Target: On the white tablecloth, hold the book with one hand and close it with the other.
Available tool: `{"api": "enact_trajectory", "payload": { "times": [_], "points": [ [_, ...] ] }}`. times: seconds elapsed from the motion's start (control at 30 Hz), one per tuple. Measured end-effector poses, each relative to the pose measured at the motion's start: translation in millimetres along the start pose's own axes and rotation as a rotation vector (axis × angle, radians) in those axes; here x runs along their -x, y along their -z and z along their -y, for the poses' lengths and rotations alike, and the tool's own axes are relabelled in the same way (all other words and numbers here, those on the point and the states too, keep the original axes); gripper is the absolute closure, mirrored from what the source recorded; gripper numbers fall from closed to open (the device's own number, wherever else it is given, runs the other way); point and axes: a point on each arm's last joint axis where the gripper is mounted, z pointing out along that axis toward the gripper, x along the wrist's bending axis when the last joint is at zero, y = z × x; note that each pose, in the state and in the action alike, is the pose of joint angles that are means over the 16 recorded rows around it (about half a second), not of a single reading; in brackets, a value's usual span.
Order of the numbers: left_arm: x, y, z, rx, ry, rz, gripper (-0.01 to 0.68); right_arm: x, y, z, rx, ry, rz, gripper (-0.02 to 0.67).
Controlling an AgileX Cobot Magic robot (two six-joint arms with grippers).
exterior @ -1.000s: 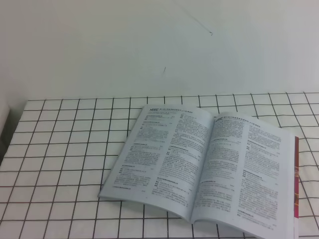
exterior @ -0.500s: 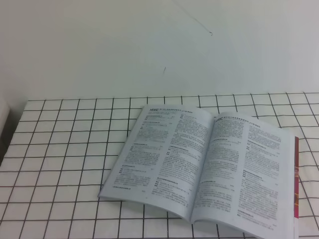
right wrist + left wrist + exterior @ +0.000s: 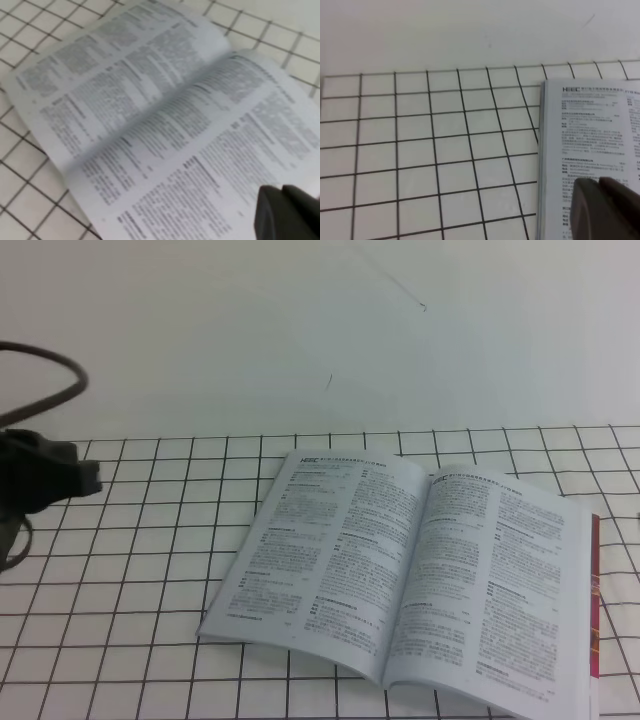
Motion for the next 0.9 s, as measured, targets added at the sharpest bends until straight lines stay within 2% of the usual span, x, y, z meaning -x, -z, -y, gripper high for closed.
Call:
{"api": "enact_trajectory", "payload": {
  "times": [0.17, 0.33, 0.6, 0.9],
  "points": [
    [1.5, -49.4, -2.1, -0.117, 0.008, 0.063, 0.676, 1.3, -55.0, -0.2, -0.070, -0.011, -0.143, 0.652],
    [4.7, -98.8, 5.9, -0.221, 0.010, 0.134, 0.676, -4.2, -108.7, 6.6, -0.149, -0.029, -0.222, 0.652],
    [7.9, -165.9, 28.5, -0.344, -0.010, 0.197, 0.676, -12.2, -176.6, 31.9, -0.288, -0.038, -0.255, 0.652],
    [-0.8, -215.9, 59.7, -0.435, -0.017, 0.163, 0.676, -9.6, -210.5, 58.3, -0.386, -0.057, -0.264, 0.652]
  ]
}}
